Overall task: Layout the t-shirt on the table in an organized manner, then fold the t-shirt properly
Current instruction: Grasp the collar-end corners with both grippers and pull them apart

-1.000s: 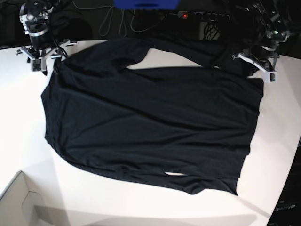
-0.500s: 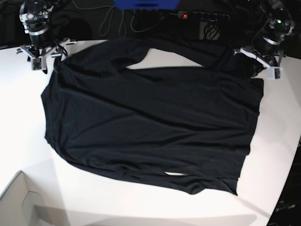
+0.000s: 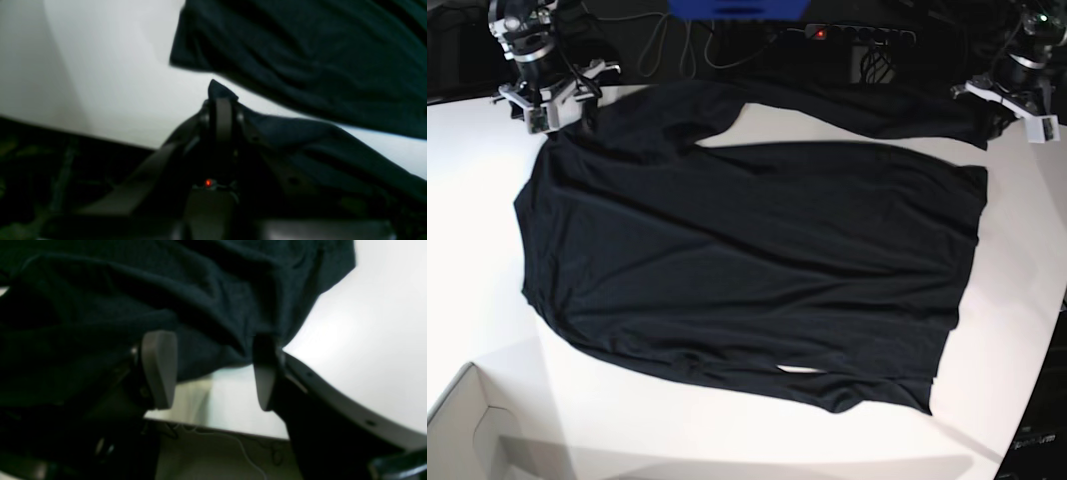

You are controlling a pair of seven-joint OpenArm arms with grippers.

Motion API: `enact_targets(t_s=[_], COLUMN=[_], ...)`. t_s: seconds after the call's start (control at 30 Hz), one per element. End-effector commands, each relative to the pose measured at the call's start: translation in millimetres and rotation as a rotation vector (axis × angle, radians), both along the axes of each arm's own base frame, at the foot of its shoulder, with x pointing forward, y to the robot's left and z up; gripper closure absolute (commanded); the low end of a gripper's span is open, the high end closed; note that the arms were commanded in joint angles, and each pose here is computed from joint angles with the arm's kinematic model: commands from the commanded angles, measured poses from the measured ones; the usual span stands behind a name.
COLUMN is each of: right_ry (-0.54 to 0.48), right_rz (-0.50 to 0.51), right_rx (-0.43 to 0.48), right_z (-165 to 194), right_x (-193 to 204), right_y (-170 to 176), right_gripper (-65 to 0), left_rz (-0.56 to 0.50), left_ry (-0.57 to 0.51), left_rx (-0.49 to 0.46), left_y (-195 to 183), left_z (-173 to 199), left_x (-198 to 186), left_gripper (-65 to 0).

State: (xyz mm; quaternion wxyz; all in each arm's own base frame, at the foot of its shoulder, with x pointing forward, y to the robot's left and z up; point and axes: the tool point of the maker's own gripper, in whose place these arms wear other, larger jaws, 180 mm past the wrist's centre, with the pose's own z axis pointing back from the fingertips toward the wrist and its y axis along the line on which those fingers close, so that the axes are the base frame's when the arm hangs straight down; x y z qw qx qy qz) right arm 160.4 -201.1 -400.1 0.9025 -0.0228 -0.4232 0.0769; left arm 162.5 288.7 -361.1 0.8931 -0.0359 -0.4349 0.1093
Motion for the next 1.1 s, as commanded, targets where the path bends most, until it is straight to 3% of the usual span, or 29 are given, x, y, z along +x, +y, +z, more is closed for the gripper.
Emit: enact_targets(t_s=[0.0,0.33,0.9,1.07], right_ry=[-0.024,0.048,0.047,0.103], right_rz=[0.0,0.064,0.053,0.044], right_rx=[0.003,0.071,0.086,0.127], right_z=[5.0,-15.2,-21.7,-42.6], right_x=[-0.6,-19.9,-13.1,-25.3], right_y=[-1.2,31.3,30.7,37.0], right_gripper=[-35.9,-35.9,-36.0,-35.6], left_rz=[-0.003,-0.041,-0.039,0.006], left_ry=[-0.04,-0.039,-0.023,-0.03], left_rx=[0.021,0.028,0.027,0.052], left_y=[5.5,0.9,1.8,17.6], left_z=[12.8,12.9,10.8,16.4], left_x=[3.2,2.4,-4.4,-10.1], left_gripper=[-0.3,-0.3,-0.3,-0.3])
